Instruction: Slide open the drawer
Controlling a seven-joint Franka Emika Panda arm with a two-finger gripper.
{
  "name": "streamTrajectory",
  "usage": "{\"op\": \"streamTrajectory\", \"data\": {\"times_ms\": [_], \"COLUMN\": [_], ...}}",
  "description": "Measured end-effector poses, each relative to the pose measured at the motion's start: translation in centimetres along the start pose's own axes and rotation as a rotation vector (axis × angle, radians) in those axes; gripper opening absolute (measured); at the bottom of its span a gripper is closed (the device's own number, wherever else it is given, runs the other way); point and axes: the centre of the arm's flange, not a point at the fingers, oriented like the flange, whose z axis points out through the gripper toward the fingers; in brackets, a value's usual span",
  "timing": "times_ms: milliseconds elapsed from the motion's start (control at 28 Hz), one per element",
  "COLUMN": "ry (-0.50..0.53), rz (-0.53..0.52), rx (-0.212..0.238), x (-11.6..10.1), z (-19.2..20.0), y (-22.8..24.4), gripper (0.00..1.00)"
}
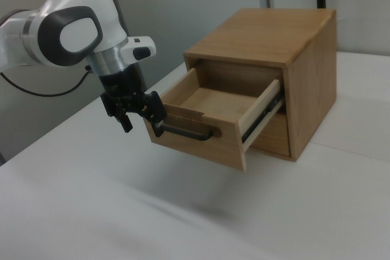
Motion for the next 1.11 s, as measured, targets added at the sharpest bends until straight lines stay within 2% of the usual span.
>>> {"op": "streamTrajectory", "data": {"times_ms": [321, 1107], "ry": [0.002, 0.004], "rz": [0.038, 0.052], "rx": [0.000, 0.001], "x": [0.0, 0.1], "z": [-0.1, -0.2], "y": [0.0, -1.4], "gripper": [1.00, 1.00]}}
